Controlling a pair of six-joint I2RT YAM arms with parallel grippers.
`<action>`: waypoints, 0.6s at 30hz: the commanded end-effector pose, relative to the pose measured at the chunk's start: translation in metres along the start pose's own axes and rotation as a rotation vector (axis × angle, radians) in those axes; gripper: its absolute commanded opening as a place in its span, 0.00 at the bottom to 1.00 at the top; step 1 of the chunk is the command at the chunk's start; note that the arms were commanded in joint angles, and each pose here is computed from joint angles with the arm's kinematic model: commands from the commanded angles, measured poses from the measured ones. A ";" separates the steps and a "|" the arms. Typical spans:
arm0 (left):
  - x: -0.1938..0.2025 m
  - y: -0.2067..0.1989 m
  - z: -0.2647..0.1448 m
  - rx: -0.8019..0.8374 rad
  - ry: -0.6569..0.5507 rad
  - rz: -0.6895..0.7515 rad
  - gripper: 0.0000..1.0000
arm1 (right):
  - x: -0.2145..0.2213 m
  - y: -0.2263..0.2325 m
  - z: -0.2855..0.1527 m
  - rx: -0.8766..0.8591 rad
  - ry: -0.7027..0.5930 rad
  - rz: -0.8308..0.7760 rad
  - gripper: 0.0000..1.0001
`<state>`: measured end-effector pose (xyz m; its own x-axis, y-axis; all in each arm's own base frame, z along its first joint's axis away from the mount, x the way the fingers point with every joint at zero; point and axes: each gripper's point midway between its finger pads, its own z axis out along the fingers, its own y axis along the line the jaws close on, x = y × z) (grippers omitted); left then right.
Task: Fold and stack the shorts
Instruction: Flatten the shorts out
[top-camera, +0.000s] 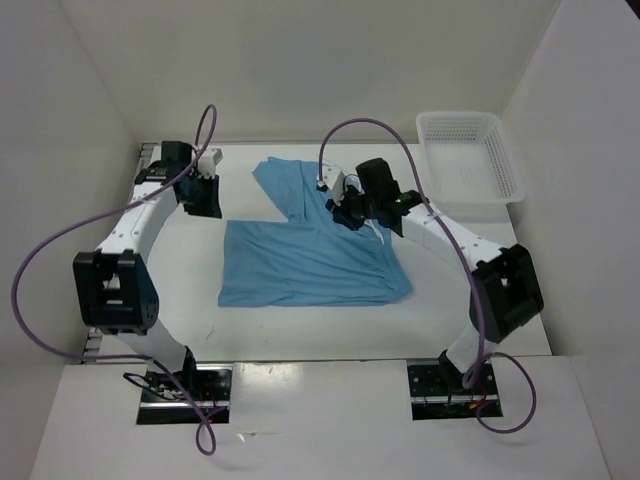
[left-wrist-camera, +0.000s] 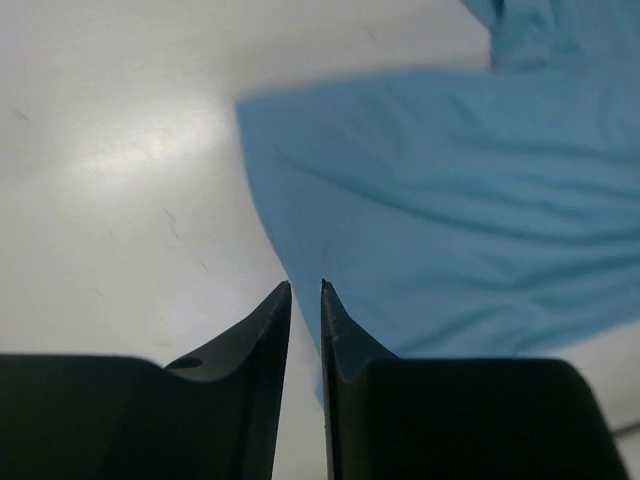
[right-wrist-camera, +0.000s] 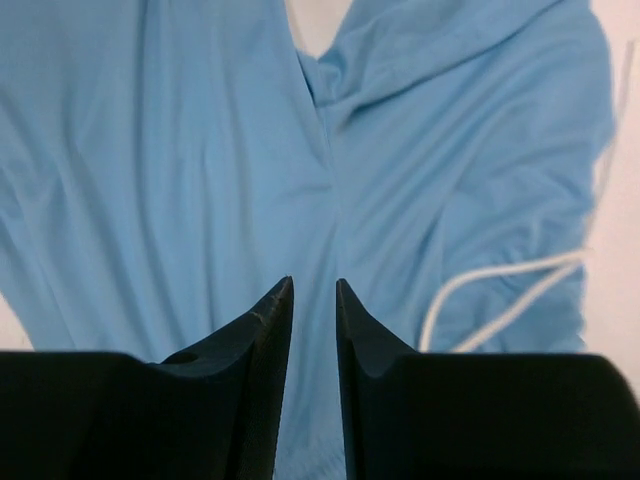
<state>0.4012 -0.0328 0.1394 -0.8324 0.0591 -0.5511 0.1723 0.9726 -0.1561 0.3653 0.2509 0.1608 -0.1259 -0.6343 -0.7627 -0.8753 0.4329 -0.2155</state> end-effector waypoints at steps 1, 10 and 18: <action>0.089 -0.043 -0.031 0.160 0.264 -0.064 0.25 | -0.019 -0.001 0.036 -0.040 -0.093 0.155 0.28; 0.172 -0.046 -0.027 0.133 0.393 -0.060 0.34 | 0.012 -0.014 0.088 0.034 -0.013 0.296 0.18; 0.194 -0.047 -0.009 0.071 0.427 0.037 0.40 | 0.050 0.012 0.093 0.043 0.079 0.306 0.16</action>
<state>0.2237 -0.0667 0.0507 -0.9774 0.1649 -0.1326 0.1948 0.9459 -0.2596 0.3940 0.2767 0.0549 -0.4378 -0.5401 -0.7187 -0.7785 0.6276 0.0026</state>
